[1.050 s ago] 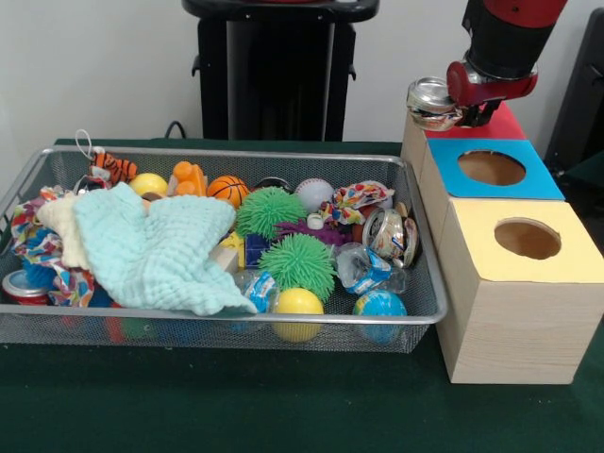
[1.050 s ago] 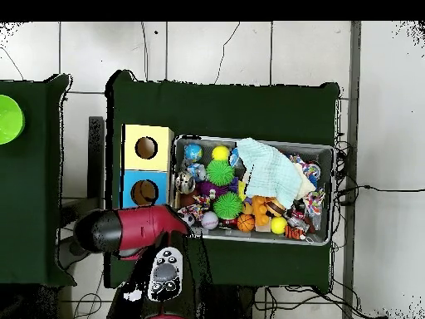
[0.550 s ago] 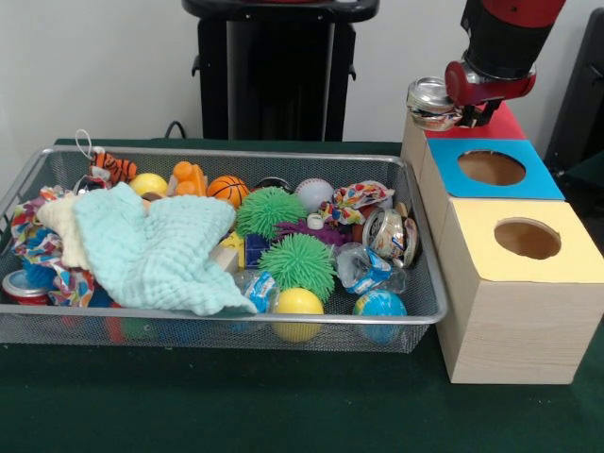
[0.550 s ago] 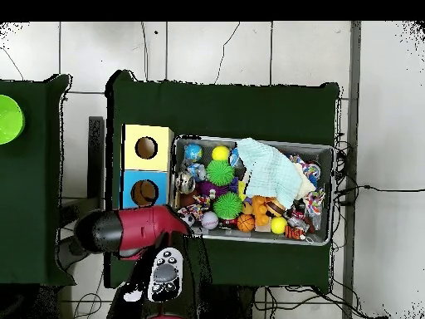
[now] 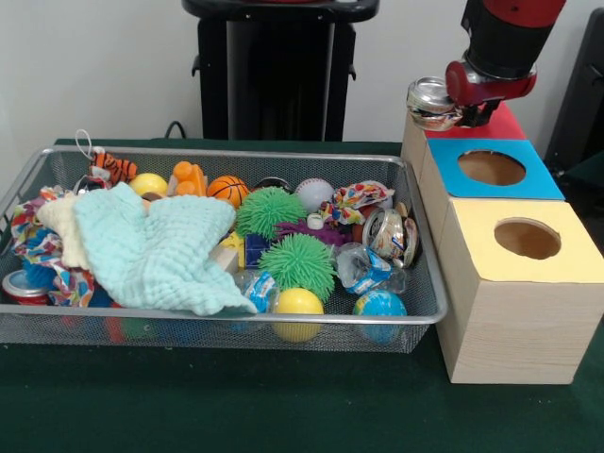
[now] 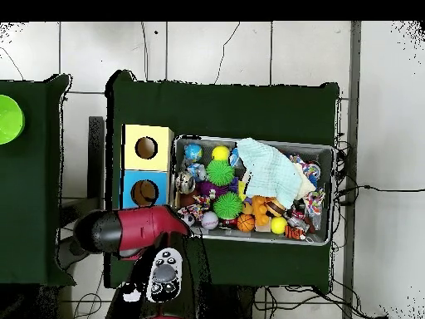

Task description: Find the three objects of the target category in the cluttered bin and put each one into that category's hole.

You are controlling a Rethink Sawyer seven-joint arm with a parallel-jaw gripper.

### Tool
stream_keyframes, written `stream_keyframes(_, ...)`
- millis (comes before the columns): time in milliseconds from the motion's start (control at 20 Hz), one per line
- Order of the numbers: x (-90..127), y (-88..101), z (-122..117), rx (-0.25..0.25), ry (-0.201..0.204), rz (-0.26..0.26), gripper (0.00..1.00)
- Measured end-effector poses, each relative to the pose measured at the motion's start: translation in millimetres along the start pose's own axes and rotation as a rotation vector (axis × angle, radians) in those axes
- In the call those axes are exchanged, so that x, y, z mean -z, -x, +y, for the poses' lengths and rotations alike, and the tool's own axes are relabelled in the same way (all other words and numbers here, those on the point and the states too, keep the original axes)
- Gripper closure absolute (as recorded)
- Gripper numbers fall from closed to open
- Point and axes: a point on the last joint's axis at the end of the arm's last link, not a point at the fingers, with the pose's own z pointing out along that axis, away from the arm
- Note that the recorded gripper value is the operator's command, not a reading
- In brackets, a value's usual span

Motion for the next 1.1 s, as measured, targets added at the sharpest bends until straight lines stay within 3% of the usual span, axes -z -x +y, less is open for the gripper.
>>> stream_keyframes(550,0.4,0.4,0.8,-0.004,0.0,-0.001,1.0)
stream_keyframes(600,0.3,-0.2,0.3,-0.006,-0.001,0.001,0.0)
stream_keyframes(1100,0.2,-1.7,-0.9,-0.014,-0.003,0.004,0.0)
